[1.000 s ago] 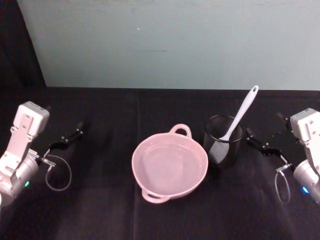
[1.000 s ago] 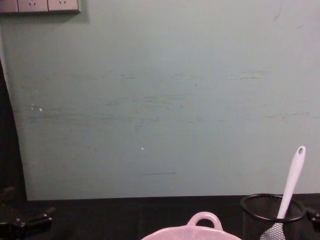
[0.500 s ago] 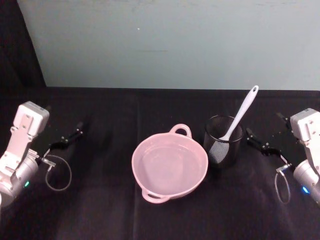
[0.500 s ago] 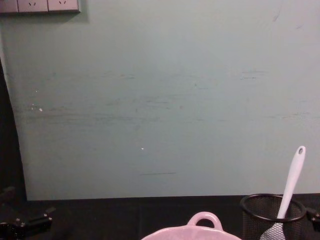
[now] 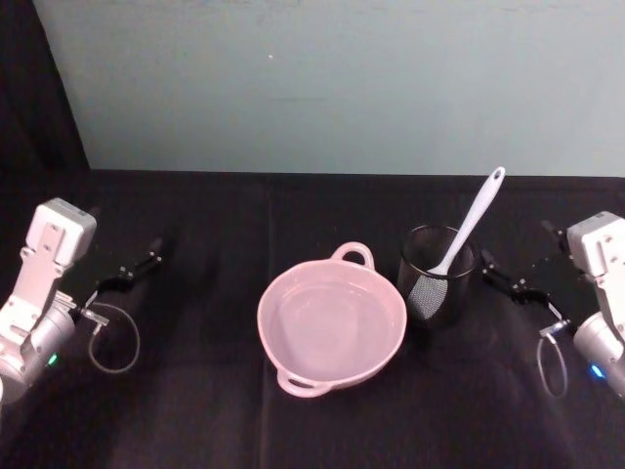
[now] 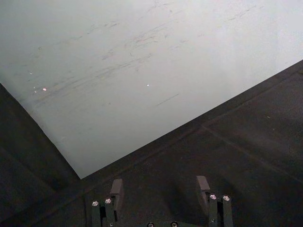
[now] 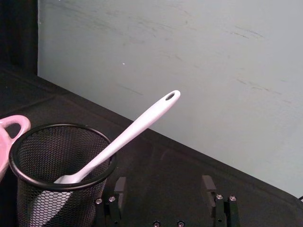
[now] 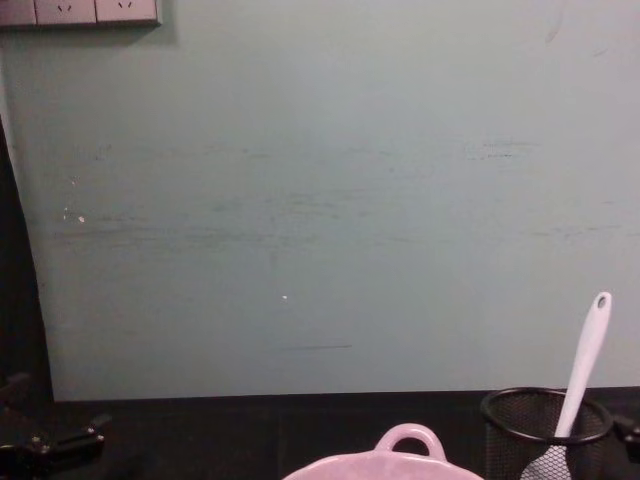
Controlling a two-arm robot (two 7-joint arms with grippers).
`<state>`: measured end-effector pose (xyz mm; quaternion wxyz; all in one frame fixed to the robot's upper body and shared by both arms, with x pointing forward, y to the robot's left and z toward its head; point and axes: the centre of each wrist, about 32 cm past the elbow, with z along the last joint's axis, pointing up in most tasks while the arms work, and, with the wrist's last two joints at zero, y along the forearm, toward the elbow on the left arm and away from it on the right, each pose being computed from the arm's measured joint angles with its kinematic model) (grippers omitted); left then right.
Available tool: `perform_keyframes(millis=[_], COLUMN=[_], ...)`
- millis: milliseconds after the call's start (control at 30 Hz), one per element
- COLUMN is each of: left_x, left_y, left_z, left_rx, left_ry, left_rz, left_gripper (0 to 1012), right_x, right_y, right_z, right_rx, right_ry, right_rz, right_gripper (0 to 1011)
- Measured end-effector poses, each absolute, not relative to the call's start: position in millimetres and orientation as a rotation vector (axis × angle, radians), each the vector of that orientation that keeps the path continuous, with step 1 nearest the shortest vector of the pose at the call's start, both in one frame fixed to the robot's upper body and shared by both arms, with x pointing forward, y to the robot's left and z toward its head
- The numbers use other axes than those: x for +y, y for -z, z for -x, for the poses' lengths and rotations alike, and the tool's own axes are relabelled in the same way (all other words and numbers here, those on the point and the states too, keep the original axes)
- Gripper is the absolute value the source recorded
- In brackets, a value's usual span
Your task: Use the one hand to pick up the spoon and stir the clear water in the bowl.
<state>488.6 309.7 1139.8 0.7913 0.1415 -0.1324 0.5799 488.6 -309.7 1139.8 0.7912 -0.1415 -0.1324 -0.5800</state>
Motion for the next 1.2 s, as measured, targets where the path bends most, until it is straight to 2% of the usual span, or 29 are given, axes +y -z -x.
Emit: perform_keyframes(millis=[333, 633, 967, 1200], left_x=[309.7, 309.7, 309.7, 309.7], left_y=[-1139.8, -1139.8, -1139.8, -1139.8], left_z=[-488.6, -488.6, -488.6, -488.6], left_rx=[-0.285, -0.285, -0.285, -0.285], left_ry=[-1.248, -1.248, -1.248, -1.248], left_rz=[-0.305, -0.304, -0.304, -0.304], left_gripper=[1005, 1005, 1005, 1005], right_x=[-330.8, -348.5, -362.6, -359.2], right_y=[-1141.9, -1158.6, -1174.1, -1171.7], right_z=[-477.4, -468.3, -484.5, -501.9], right_rx=[-0.254, -0.02, 0.336, 0.47], right_ry=[1.256, 1.248, 1.115, 1.003], right_rz=[0.274, 0.113, -0.087, -0.185], right_gripper=[1002, 1002, 1002, 1002])
